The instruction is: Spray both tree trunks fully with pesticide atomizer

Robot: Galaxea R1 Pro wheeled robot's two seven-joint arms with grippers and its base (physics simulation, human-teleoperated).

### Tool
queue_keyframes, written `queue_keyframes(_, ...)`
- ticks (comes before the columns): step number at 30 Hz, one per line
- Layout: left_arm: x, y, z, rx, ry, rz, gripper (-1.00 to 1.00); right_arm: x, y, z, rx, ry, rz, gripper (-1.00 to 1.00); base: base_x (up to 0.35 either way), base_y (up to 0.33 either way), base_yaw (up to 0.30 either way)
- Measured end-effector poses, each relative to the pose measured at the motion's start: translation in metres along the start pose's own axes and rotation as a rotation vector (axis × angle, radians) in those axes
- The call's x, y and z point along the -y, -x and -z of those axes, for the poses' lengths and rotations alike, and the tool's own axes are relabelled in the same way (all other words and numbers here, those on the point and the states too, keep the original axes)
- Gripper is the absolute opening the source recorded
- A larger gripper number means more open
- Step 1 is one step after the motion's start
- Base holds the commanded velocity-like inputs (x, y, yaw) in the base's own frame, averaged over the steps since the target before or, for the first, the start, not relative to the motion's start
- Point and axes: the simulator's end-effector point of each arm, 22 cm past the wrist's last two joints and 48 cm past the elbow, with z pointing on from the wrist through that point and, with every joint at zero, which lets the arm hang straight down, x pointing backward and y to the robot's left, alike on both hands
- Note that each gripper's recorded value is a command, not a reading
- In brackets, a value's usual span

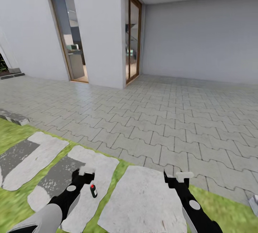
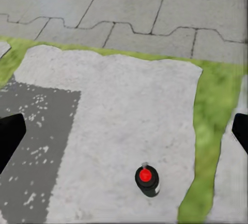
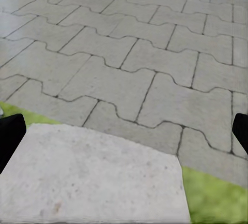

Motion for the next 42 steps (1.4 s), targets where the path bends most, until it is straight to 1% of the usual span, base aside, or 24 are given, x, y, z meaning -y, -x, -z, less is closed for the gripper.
queue_keyframes(2, 0.007, -0.006, -0.001, -0.005, -0.032, 0.003, 1.00, 0.000, -0.009, 0.000, -0.009, 0.001, 0.000, 1.00, 0.000, 0.000, 0.000)
queue_keyframes(6, 0.010, -0.015, -0.004, -0.008, -0.047, 0.016, 1.00, 0.000, -0.021, 0.000, -0.014, -0.002, 0.001, 1.00, 0.000, 0.000, 0.000)
queue_keyframes(12, 0.013, -0.029, -0.009, -0.007, -0.048, 0.032, 1.00, 0.002, -0.035, -0.002, -0.016, -0.004, 0.004, 1.00, 0.000, 0.000, 0.000)
queue_keyframes(31, 0.022, -0.066, -0.023, 0.005, -0.044, 0.038, 1.00, 0.003, -0.078, -0.008, -0.011, -0.008, 0.005, 1.00, 0.000, 0.000, 0.000)
queue_keyframes(42, 0.029, -0.099, -0.032, -0.049, -0.054, 0.036, 1.00, 0.000, -0.110, -0.012, -0.067, -0.009, -0.002, 1.00, 0.000, 0.000, 0.097)
